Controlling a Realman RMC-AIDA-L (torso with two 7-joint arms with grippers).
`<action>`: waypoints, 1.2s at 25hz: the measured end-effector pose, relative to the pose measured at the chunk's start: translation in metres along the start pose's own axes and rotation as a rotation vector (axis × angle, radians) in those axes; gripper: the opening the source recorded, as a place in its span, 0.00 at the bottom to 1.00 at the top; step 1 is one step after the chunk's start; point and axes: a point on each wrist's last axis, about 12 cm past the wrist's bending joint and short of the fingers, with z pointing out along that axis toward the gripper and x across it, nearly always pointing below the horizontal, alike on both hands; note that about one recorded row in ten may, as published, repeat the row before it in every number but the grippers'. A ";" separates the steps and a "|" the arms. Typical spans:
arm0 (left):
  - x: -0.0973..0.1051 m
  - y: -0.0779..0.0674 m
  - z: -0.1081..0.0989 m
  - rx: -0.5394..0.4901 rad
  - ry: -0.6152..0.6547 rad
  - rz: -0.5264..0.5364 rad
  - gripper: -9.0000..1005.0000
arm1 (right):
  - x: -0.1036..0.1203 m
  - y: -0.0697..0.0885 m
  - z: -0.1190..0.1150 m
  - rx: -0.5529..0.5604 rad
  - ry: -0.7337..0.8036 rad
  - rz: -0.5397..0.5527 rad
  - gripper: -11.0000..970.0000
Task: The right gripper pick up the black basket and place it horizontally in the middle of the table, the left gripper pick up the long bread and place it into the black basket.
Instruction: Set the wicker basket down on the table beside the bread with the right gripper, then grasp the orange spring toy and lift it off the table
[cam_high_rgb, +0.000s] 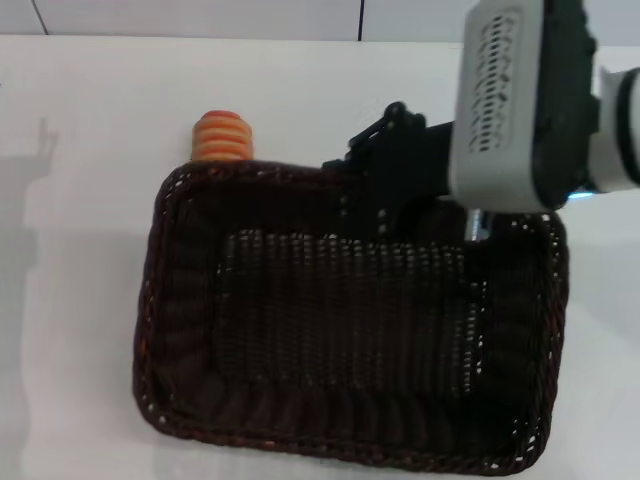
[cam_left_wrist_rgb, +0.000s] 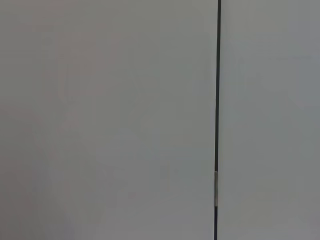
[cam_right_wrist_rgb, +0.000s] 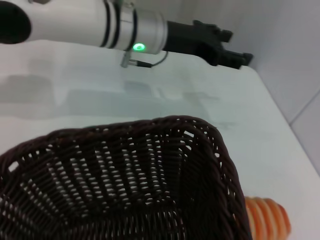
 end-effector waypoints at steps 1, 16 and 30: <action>0.000 0.000 0.000 -0.001 0.001 0.000 0.84 | -0.001 0.001 0.006 -0.019 0.003 -0.014 0.21; 0.002 0.002 -0.003 -0.004 0.005 0.002 0.84 | 0.016 0.003 0.011 0.067 0.051 0.029 0.24; 0.000 -0.002 -0.001 0.014 0.001 0.005 0.84 | 0.023 -0.011 -0.003 0.391 -0.065 0.142 0.68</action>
